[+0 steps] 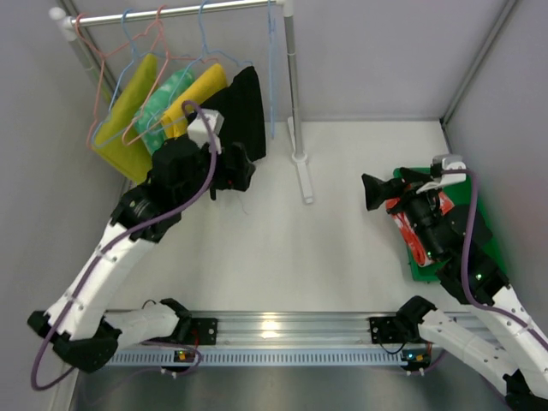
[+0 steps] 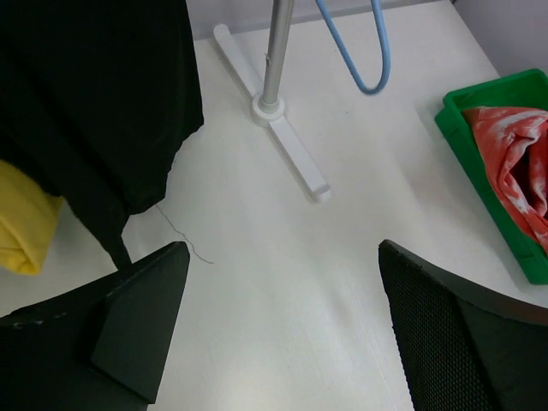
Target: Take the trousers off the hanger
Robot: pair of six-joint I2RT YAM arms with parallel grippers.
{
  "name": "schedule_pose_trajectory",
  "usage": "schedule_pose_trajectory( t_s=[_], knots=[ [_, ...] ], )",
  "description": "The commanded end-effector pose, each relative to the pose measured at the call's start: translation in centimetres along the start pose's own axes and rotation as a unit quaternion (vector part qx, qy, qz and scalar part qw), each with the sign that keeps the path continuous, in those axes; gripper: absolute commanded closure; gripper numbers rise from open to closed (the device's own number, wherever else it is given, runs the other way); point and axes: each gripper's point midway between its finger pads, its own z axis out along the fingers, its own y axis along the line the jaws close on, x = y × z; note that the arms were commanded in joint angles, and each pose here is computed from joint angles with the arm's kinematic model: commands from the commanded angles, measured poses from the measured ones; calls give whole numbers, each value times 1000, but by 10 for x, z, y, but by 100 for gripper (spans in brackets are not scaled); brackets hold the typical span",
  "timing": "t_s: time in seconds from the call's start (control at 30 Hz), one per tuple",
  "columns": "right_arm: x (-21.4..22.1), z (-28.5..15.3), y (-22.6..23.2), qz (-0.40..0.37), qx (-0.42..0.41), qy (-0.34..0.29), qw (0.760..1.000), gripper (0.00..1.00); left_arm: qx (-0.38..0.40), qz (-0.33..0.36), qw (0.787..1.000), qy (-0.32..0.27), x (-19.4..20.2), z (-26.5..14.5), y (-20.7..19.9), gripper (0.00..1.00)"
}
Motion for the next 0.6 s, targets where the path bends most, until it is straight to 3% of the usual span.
schedule_pose_trajectory(
  t_s=[0.0,0.07,0.2,0.33,0.4,0.43,0.47,0.57],
  knots=[
    [1,-4,-8,-15,13,2,1000,1,18,34,998,-45,-1,-35,6,4],
    [4,-4,-9,-21,13,5,1000,1,21,58,997,-55,6,-48,11,4],
    [8,-4,-9,-27,10,9,1000,1,-16,65,992,-110,-24,-81,34,16],
    [11,-1,-7,-32,3,15,999,1,-13,86,985,-150,-69,-101,30,18],
    [12,-1,-6,-33,1,17,999,1,-39,94,989,-104,-68,-83,38,20],
    [11,-1,-5,-32,0,16,999,1,-53,95,987,-119,-90,-93,40,21],
    [10,-1,-4,-34,-4,15,999,1,-57,98,989,-91,-88,-72,41,25],
    [12,-1,-4,-36,-5,18,999,0,-37,115,989,-80,-109,-67,32,25]
  ],
)
